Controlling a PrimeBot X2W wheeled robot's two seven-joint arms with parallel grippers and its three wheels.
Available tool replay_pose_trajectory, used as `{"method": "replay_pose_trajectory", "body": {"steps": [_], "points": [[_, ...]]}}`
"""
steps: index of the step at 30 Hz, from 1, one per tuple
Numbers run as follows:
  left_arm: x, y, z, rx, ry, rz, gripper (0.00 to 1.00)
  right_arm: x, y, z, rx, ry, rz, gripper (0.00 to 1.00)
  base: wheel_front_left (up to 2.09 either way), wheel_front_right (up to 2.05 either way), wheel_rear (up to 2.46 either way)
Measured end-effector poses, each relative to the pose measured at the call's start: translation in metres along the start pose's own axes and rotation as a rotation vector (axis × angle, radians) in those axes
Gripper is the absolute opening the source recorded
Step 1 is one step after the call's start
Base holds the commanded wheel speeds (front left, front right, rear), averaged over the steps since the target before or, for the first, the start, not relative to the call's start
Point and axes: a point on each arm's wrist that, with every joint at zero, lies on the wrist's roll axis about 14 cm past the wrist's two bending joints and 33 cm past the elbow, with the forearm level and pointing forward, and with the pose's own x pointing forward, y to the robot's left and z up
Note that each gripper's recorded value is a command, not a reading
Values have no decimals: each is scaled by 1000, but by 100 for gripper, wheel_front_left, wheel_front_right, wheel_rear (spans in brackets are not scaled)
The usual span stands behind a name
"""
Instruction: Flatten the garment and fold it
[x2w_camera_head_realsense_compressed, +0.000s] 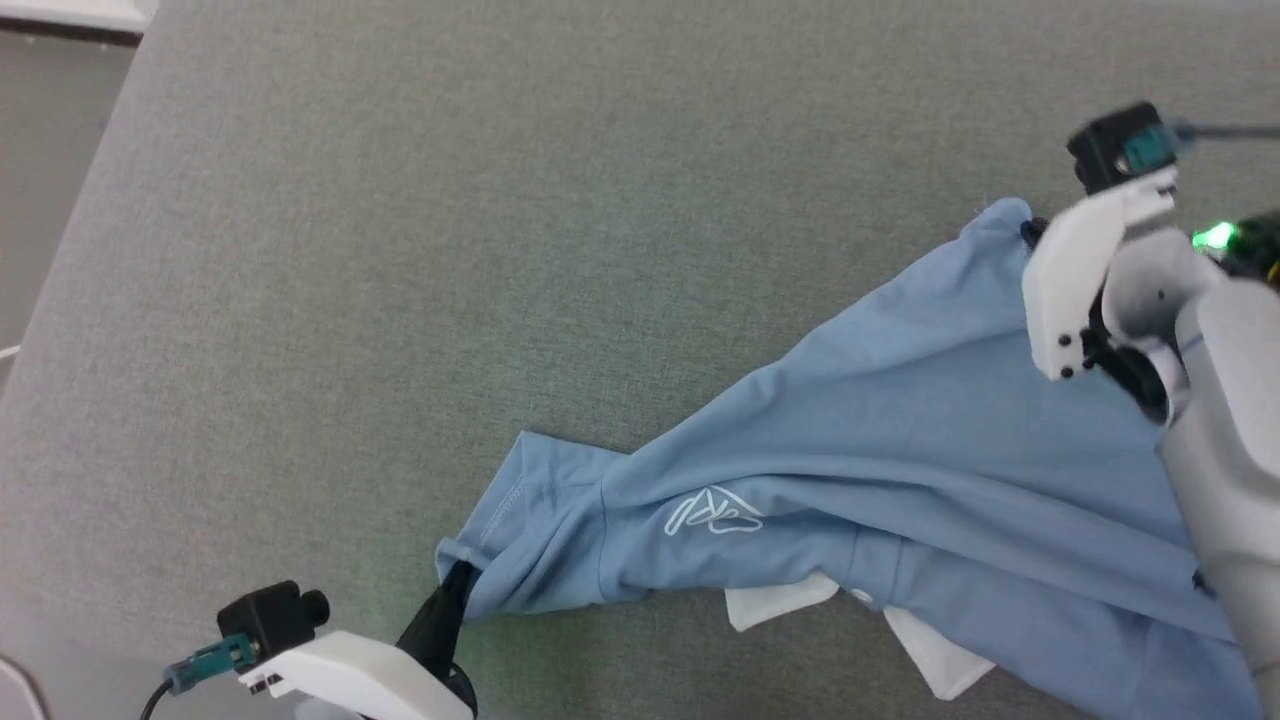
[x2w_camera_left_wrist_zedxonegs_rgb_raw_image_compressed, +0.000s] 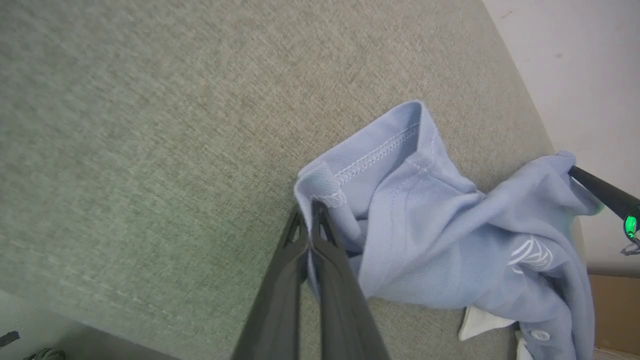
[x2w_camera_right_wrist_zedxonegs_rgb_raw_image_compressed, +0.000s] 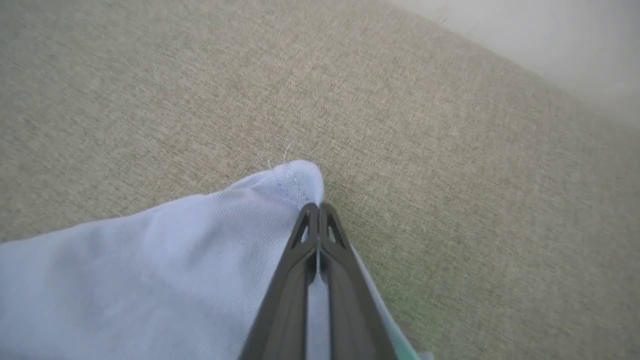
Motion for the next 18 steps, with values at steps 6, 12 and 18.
{"method": "replay_pose_trajectory", "body": {"steps": [6, 12, 18], "points": [[-10, -2, 7, 16, -28, -22, 0, -42, -8, -2, 156, -269, -54, 0, 0, 0, 0], [-17, -17, 25, 46, -97, -82, 0, -101, -29, -21, 299, -441, -179, 0, 0, 0, 0], [-20, -55, 58, 103, -219, -202, 0, -156, -41, -29, 342, -529, -274, 0, 0, 0, 0]]}}
